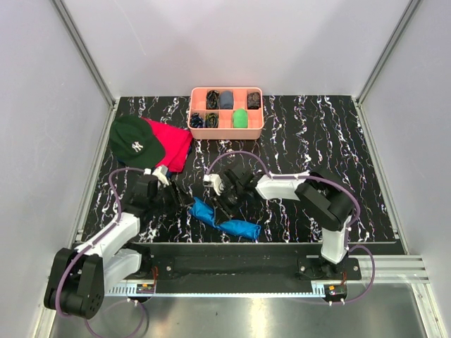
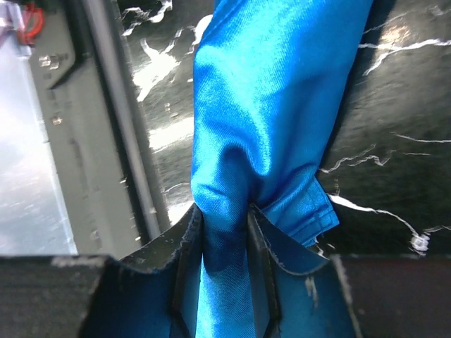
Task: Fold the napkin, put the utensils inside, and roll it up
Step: Roll the napkin with the utensil
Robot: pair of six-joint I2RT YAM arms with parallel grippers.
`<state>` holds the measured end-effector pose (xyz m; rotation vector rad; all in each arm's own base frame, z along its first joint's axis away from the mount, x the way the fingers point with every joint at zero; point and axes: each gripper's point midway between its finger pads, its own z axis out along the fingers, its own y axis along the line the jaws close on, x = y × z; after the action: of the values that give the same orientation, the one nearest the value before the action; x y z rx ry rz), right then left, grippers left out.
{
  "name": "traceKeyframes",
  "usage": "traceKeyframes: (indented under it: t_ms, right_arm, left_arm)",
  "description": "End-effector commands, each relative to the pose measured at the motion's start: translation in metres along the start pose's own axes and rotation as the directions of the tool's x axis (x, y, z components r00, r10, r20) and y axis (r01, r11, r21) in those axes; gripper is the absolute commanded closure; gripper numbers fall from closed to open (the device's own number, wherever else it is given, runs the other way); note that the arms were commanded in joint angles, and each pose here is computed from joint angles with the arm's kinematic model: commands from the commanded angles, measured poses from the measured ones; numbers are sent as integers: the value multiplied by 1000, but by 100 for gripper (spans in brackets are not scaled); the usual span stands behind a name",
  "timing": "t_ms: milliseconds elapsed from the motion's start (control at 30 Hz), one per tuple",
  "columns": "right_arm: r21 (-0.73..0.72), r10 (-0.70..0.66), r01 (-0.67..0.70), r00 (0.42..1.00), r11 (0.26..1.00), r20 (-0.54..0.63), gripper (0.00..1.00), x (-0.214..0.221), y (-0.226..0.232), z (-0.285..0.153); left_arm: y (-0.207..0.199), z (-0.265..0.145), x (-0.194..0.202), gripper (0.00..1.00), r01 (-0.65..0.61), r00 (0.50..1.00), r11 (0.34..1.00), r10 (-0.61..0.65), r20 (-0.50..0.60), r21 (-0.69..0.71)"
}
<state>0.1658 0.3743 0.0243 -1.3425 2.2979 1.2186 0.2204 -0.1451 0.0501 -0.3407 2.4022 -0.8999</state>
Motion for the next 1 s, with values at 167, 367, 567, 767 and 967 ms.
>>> traceKeyframes:
  t_ms: [167,367,567,767,967]
  right_arm:
    - [-196,141,-141,990,971,-16,68,0,2,-6]
    - [-246,181,-175,984,953,0,68,-10,-8,-10]
    - [-295,205,-201,979,934,-16,69,-10,-9,-7]
    - [-291,216,-214,976,933,-24,69,-7,-12,-4]
    - [-219,212,-206,977,954,4,62,-15,-19,-9]
  left_arm:
    - [-24,7,-3,55,-33,999,987,34,-6,156]
    - [-23,9,6,55,-10,999,985,18,-41,170]
    - [-23,17,6,55,-6,999,982,16,-50,191]
    - [-24,26,6,66,8,997,977,8,-73,213]
    - [-21,27,12,100,34,994,980,-14,-107,195]
